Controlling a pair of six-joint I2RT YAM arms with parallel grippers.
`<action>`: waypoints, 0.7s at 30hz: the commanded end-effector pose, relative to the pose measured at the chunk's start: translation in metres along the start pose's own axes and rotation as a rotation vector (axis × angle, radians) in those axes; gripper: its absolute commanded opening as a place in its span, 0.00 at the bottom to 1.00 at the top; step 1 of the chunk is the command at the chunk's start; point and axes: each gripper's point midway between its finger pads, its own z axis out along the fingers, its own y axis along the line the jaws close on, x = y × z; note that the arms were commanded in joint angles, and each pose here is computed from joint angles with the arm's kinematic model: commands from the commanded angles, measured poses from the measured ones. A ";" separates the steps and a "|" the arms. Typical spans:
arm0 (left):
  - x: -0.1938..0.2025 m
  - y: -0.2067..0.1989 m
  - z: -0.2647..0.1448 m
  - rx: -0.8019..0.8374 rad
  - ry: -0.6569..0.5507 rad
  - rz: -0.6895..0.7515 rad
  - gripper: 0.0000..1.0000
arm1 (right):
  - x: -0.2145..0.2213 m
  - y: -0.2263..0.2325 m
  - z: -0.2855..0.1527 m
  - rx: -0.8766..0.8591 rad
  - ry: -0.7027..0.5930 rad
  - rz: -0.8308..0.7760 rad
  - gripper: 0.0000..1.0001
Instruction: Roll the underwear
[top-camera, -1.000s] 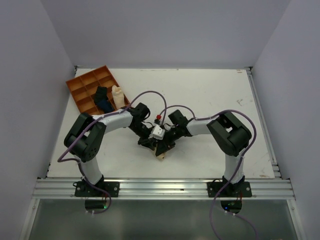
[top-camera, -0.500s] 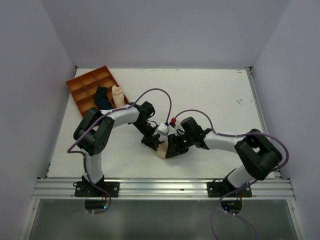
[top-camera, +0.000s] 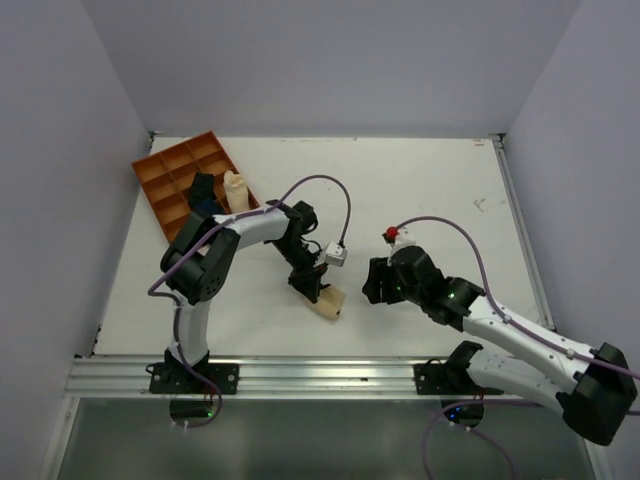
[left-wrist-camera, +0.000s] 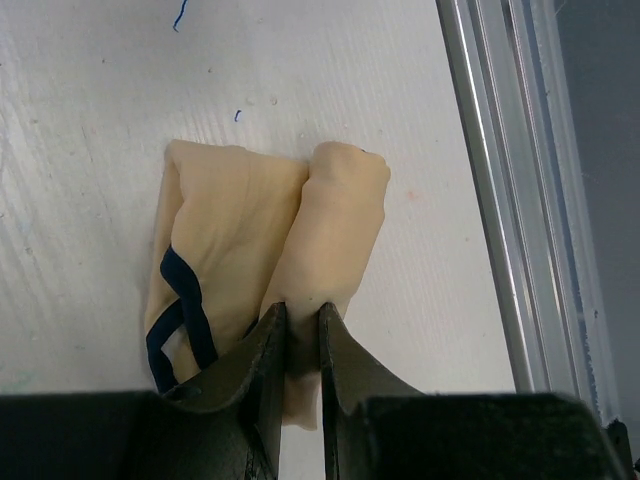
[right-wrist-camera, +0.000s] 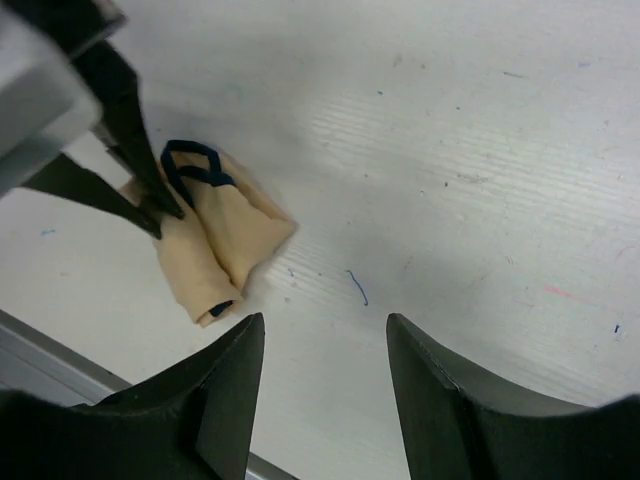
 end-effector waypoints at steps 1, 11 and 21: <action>0.027 0.005 0.010 0.001 0.139 -0.059 0.17 | -0.019 -0.004 -0.022 0.095 -0.139 -0.071 0.56; 0.026 0.014 0.017 0.010 0.190 -0.095 0.17 | -0.011 0.101 -0.033 0.073 -0.195 -0.614 0.56; 0.033 0.017 0.022 0.007 0.225 -0.133 0.17 | 0.028 0.119 0.028 0.204 0.051 -0.989 0.54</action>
